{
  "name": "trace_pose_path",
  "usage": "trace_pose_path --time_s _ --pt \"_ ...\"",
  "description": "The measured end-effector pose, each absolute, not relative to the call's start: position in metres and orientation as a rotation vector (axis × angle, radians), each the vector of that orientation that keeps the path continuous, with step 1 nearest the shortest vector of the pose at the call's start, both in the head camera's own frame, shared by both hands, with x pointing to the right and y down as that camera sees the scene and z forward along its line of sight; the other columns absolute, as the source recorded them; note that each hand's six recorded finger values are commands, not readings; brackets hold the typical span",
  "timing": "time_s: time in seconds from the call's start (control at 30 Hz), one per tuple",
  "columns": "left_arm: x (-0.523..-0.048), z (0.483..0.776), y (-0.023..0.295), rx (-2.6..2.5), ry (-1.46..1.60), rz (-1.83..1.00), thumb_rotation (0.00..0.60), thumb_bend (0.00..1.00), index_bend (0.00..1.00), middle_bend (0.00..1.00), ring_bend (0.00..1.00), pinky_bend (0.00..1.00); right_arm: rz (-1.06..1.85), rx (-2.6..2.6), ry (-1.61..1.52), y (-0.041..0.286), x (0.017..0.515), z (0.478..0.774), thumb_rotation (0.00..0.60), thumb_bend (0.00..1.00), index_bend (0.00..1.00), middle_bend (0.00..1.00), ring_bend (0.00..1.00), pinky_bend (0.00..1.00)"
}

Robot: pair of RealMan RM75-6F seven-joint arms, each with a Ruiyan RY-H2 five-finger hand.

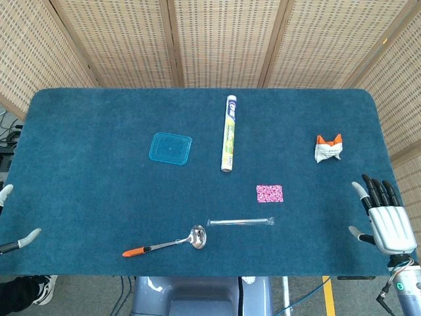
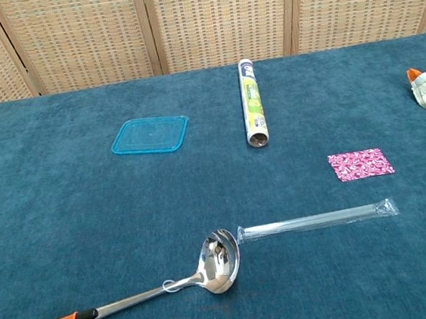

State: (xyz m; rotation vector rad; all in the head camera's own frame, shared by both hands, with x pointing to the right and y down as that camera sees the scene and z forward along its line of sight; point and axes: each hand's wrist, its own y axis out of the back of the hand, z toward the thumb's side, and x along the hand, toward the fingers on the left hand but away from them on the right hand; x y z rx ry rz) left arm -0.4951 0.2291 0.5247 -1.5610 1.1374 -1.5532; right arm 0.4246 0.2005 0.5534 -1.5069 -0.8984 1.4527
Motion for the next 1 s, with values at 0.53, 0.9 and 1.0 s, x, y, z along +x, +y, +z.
trace_pose_path --time_s 0.53,0.9,1.0 --pt "-0.49 0.525 0.227 -1.571 1.133 -1.544 0.203 0.0 0.02 0.0 0.0 0.0 1.381 -1.536 -0.897 0.192 0.417 0.547 0.6 0.19 0.09 0.05 0.0 0.0" --pt "-0.492 0.524 0.229 -1.567 1.141 -1.548 0.203 0.0 0.02 0.0 0.0 0.0 1.302 -1.627 -0.856 0.172 0.394 0.556 0.6 0.19 0.18 0.18 0.0 0.0" --pt "-0.492 0.523 0.229 -1.565 1.143 -1.547 0.202 0.0 0.02 0.0 0.0 0.0 1.285 -1.651 -0.825 0.166 0.387 0.561 0.6 0.19 0.19 0.21 0.0 0.0"
